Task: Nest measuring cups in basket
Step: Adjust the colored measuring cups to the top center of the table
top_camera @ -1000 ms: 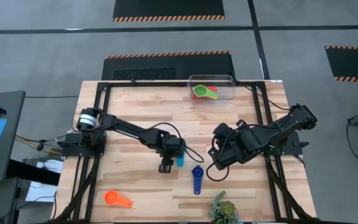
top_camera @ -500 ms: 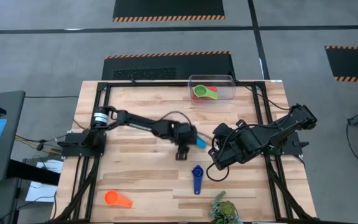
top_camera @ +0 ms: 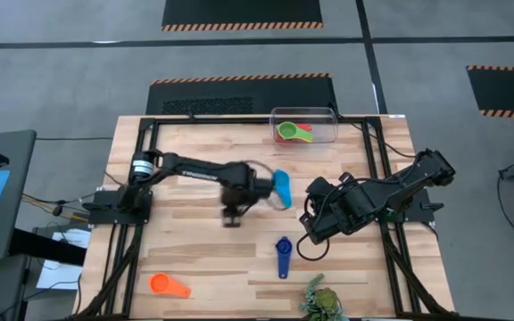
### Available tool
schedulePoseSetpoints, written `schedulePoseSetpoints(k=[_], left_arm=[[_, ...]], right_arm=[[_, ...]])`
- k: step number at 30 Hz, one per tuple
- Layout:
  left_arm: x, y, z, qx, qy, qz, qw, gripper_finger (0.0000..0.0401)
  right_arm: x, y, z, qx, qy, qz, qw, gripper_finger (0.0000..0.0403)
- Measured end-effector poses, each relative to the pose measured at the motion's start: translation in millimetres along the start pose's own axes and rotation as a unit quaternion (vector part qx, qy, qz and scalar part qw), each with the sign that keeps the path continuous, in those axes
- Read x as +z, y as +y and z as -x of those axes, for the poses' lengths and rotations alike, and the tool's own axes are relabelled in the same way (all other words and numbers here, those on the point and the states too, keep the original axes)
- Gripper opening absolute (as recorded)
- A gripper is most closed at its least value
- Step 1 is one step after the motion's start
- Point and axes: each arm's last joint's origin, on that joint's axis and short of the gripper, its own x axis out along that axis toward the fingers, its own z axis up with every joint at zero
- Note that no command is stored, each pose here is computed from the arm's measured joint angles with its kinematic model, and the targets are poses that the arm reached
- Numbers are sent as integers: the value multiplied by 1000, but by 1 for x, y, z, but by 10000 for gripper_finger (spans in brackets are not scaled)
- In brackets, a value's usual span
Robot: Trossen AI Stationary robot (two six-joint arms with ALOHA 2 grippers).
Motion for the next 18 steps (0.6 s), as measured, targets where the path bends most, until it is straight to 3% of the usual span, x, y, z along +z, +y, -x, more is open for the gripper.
schedulePoseSetpoints(k=[4,8,13,18], left_arm=[[-34,-38,-13,29,100,-30,994,153],[-79,-74,-35,28,114,-57,991,153],[-150,-111,-51,-1,69,59,996,153],[-203,-157,-57,-95,-22,153,983,144]], right_arm=[[0,0,0,0,0,0,1000,92],[-2,1,1,2,-1,3,1000,92],[-5,2,3,6,-2,6,1000,92],[-3,2,2,6,-2,0,1000,92]])
